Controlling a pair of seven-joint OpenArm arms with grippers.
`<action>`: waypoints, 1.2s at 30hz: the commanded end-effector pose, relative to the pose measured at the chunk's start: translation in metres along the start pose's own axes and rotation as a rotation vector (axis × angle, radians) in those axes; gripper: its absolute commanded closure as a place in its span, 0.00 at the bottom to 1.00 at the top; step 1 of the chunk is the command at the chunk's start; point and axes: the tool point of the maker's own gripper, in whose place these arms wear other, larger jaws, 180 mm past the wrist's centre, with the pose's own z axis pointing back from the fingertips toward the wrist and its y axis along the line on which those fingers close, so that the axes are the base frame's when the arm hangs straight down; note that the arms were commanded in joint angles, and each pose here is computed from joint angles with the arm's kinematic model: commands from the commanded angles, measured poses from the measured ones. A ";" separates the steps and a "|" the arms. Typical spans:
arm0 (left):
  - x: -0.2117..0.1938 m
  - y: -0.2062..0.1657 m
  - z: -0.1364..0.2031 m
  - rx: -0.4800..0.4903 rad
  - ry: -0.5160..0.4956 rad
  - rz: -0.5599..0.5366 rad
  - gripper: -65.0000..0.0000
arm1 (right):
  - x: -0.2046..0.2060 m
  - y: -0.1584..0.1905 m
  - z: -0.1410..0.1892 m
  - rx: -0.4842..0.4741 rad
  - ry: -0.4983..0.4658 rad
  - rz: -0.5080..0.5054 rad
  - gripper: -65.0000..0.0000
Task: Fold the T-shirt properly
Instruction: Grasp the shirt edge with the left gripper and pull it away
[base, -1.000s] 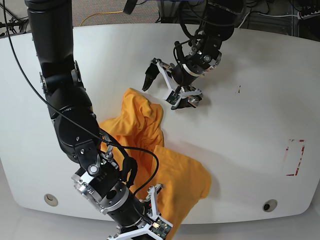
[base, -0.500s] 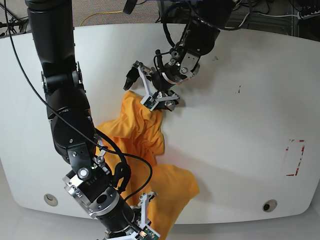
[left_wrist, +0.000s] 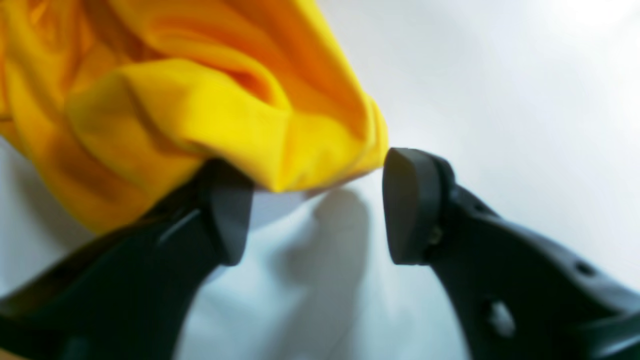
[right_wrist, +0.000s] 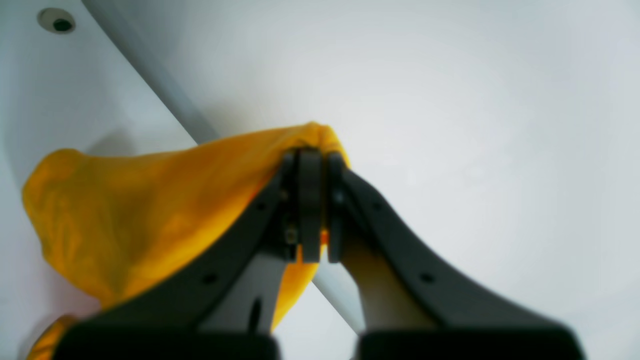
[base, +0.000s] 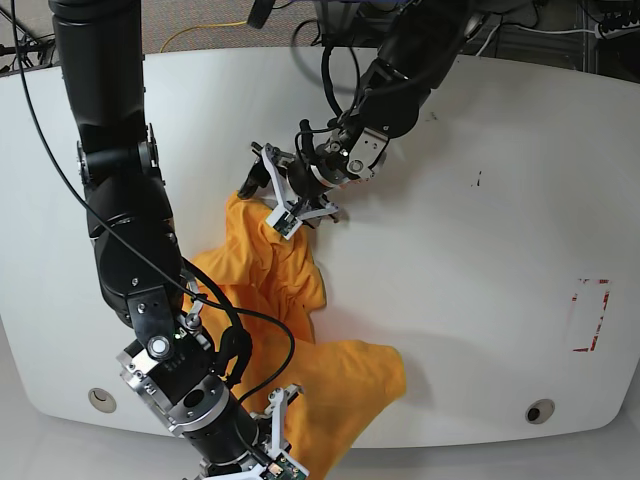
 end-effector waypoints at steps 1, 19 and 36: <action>-0.004 0.001 -0.003 -0.010 0.036 0.034 0.60 | 0.021 -0.021 0.004 -0.050 -0.059 0.013 1.00; 0.009 0.068 0.083 0.150 -0.073 0.019 1.00 | 0.005 -0.026 0.002 -0.056 -0.019 -0.002 1.00; 0.034 0.165 0.258 0.564 -0.185 -0.084 1.00 | -0.034 -0.074 0.005 -0.149 0.085 -0.108 1.00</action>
